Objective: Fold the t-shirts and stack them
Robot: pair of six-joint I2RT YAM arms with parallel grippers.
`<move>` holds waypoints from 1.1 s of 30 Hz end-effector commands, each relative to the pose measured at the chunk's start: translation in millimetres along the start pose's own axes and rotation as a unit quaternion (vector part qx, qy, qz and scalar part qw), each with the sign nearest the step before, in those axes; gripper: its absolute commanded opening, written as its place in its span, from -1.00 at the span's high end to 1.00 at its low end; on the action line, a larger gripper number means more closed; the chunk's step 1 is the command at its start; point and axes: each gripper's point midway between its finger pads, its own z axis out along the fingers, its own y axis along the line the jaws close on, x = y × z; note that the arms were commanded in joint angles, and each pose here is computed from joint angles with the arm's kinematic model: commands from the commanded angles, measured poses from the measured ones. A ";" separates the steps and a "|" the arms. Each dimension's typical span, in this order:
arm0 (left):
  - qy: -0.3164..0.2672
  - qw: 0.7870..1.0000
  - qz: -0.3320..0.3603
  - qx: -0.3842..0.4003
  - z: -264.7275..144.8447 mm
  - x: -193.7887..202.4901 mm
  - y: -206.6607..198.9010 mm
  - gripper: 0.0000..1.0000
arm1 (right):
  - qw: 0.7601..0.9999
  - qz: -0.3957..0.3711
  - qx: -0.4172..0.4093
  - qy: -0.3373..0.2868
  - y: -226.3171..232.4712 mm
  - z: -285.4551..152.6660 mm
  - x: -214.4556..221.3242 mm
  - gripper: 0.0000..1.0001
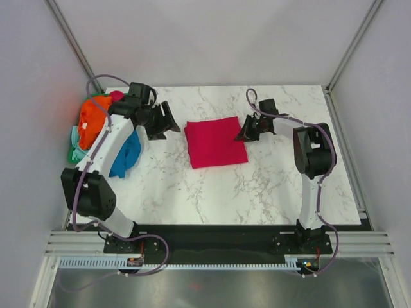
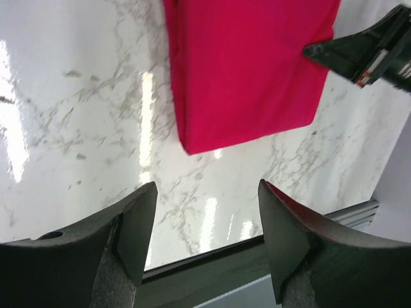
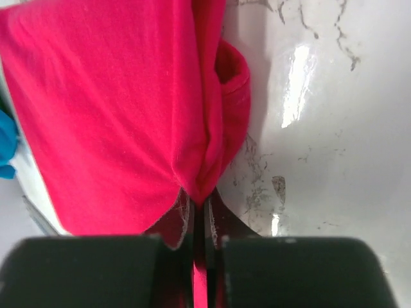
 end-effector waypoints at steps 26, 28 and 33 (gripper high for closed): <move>-0.076 0.994 0.068 -0.026 -40.2 116.3 85.8 -0.36 | 0.837 -0.161 0.502 -0.150 -203.9 -279.5 -107.3 1.00; -0.077 0.994 0.068 -0.022 -39.2 116.8 84.8 -0.36 | 0.820 -0.164 0.522 -0.165 -211.8 -297.5 -120.4 1.00; -0.068 0.995 0.069 -0.021 -34.7 118.0 85.2 -0.35 | 0.791 -0.161 0.566 -0.168 -235.1 -324.0 -142.5 1.00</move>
